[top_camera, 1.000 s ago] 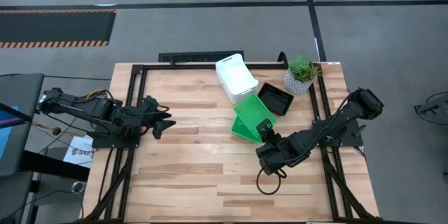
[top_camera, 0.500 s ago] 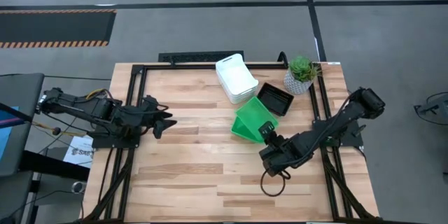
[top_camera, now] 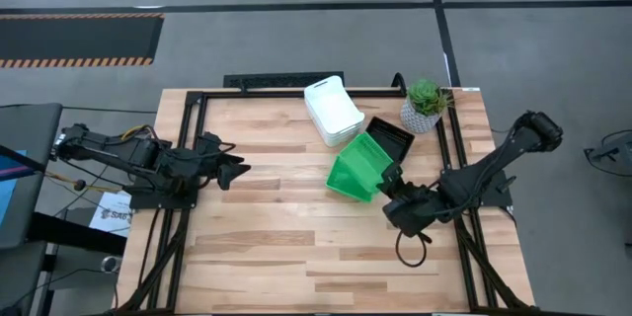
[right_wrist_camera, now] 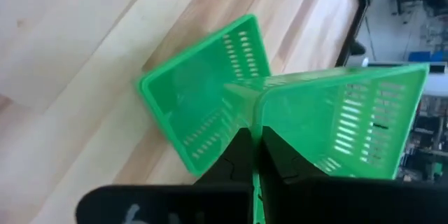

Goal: Stack baskets by color
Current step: Stack the left green bin on the stacked green bin

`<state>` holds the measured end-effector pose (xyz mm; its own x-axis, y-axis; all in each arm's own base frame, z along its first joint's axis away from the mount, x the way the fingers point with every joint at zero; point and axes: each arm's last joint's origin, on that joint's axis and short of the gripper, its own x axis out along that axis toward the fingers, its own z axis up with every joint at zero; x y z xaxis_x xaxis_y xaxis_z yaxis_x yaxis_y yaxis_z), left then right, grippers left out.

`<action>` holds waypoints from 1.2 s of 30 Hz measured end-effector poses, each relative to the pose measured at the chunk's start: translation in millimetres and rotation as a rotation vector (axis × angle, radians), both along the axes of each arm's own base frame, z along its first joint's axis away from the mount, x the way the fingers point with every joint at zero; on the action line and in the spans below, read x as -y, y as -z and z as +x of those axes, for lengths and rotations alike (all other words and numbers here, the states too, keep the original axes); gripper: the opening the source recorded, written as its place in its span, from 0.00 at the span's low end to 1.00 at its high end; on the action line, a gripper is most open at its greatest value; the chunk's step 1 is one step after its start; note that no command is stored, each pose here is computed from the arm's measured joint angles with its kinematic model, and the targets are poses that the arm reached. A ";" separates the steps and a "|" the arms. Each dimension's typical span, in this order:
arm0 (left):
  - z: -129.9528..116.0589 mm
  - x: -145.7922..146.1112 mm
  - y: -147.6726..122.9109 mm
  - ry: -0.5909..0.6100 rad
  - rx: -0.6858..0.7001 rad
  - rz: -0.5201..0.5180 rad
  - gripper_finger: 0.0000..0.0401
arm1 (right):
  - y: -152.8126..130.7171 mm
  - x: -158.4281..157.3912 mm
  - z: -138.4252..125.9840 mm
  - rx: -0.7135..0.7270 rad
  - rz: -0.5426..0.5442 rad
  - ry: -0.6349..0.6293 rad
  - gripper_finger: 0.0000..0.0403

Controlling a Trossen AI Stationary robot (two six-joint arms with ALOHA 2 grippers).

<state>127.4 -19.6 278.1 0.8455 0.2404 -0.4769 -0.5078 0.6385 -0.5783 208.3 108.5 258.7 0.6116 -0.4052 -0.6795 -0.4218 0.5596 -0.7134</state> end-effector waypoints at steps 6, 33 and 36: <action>0.1 0.0 0.0 -0.008 0.004 -0.012 0.56 | 4.4 -2.4 5.2 -0.037 -0.053 -0.061 0.03; -0.3 -1.2 0.0 -0.043 0.006 0.009 0.56 | 19.7 8.8 25.8 -0.166 -0.101 -0.135 0.04; -0.3 -1.2 0.0 -0.043 0.006 0.009 0.56 | 18.2 10.0 24.7 -0.172 -0.077 -0.143 0.03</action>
<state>127.1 -18.4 278.0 0.8371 0.2806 -0.4695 -0.5313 0.6212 -0.5761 232.9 98.5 240.5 0.5444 -0.3773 -0.7491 -0.6120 0.4320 -0.6624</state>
